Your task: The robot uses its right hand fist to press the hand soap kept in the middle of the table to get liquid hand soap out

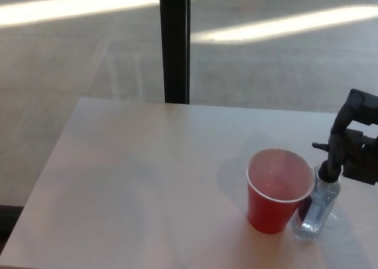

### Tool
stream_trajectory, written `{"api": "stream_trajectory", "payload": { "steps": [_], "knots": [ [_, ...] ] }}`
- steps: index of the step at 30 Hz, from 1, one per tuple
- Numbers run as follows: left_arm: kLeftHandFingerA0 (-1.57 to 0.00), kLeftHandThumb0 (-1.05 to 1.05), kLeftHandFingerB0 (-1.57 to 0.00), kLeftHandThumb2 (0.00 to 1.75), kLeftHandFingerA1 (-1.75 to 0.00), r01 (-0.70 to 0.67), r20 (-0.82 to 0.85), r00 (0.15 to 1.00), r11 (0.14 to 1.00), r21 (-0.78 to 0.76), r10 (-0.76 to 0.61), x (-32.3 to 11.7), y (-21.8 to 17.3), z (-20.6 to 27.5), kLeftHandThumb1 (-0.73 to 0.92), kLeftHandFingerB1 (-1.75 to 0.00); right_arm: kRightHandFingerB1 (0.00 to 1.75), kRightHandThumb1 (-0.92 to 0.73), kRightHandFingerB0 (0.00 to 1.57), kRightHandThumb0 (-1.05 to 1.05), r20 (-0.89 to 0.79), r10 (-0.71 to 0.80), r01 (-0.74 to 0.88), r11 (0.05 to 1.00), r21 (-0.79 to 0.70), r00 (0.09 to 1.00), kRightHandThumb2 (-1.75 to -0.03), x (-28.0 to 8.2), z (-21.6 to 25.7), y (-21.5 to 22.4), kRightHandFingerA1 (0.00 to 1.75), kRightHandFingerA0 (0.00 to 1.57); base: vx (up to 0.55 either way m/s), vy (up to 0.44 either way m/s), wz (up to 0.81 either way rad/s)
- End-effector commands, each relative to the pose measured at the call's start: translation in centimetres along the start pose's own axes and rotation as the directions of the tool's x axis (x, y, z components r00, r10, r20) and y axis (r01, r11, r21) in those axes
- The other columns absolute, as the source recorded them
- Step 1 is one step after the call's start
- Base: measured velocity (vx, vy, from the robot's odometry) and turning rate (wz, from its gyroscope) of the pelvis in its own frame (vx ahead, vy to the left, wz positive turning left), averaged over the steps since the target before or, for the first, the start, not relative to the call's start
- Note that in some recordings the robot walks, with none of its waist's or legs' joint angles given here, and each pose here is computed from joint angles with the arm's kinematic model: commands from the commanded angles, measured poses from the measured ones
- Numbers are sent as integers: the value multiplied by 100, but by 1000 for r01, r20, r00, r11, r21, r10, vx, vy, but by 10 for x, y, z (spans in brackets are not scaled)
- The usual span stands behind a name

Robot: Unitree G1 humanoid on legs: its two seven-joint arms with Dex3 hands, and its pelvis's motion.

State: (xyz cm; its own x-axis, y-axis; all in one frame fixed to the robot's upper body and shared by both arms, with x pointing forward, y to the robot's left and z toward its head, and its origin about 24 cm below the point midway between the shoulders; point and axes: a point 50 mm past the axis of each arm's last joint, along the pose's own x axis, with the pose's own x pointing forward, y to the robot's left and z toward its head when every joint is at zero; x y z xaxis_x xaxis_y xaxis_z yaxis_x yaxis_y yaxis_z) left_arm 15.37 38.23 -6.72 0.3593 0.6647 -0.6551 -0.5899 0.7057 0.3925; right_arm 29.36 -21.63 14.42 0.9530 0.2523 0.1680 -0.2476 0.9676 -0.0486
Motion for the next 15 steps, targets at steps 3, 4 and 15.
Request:
{"api": "stream_trajectory", "payload": {
  "steps": [3, 4, 15],
  "knots": [
    [-51, -53, -22, 130, -99, -59, -54, 997, 997, 44, 61, 1, 24, -6, 92, -76, 160, -66, 63, -23, -368, -104, 216, 936, 278, 924, -118, -4, 17, -48, 175, 100, 0, 0, 0],
    [-51, -53, -22, 130, -99, -62, -57, 996, 997, 45, 64, 1, 24, -7, 92, -76, 160, -66, 63, -23, -328, -99, 201, 934, 294, 940, -118, -1, 31, -50, 175, 100, 0, 0, 0],
    [-49, -54, -21, 131, -95, -62, -67, 996, 997, 55, 66, 1, 27, -12, 92, -75, 156, -67, 57, -23, 8, -269, 232, 848, 476, 963, -116, -23, 124, -94, 175, 91, 0, 0, 0]
  ]
}}
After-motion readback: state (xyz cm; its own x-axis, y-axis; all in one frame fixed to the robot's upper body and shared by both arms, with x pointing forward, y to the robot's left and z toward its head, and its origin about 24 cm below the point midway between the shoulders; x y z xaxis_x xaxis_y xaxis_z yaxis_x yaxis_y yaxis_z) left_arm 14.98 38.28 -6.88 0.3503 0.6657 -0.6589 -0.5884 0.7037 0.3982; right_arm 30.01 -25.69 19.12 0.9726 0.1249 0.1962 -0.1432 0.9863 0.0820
